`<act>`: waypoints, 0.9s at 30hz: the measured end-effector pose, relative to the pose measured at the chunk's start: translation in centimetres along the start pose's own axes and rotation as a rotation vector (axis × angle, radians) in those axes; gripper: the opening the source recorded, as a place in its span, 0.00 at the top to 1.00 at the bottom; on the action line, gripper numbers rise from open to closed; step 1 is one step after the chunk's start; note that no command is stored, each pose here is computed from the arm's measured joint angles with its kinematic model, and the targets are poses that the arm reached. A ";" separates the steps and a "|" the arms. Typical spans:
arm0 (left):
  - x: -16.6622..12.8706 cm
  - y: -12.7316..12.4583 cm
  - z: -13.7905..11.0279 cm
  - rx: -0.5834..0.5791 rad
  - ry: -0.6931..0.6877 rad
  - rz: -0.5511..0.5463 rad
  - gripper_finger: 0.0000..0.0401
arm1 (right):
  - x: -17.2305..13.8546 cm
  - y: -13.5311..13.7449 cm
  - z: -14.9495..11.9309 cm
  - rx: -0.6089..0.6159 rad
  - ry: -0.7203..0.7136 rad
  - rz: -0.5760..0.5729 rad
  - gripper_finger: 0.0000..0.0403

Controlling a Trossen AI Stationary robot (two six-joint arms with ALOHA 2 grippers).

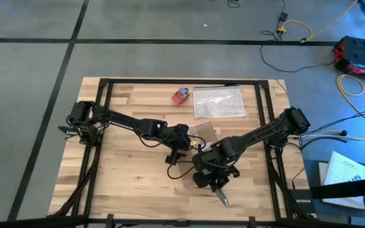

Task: Unpack boxes
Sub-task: Open the box using the silver cutter

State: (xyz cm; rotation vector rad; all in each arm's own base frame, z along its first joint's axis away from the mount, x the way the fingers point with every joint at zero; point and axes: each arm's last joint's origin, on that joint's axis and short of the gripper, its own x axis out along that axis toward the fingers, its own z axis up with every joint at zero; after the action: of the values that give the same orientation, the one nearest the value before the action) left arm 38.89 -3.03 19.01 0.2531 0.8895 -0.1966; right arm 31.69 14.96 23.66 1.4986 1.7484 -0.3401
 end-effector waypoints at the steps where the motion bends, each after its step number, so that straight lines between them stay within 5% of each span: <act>1: 0.0 0.0 0.0 0.000 0.000 0.000 0.42 | 0.0 0.0 -0.1 -0.013 0.021 0.001 0.85; 8: 0.0 0.0 0.0 0.000 0.000 0.000 0.42 | 0.9 -0.1 -1.4 -0.138 0.032 -0.010 0.85; 14: 0.0 0.0 0.0 -0.002 -0.001 -0.004 0.42 | 1.4 0.6 -3.9 -0.498 -0.287 -0.014 0.85; 21: 0.0 0.0 0.0 -0.001 -0.001 -0.005 0.42 | 0.6 -2.6 -6.7 -0.754 -0.552 -0.486 0.85; 27: 0.0 0.1 0.0 -0.002 -0.002 -0.007 0.42 | 1.3 -1.5 -8.1 -1.218 -0.528 -0.921 0.85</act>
State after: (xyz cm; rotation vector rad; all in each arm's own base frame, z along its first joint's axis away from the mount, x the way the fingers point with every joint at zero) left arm 38.90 -2.97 19.01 0.2475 0.8890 -0.2021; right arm 27.22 20.78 27.61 -0.2737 1.5568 -0.0438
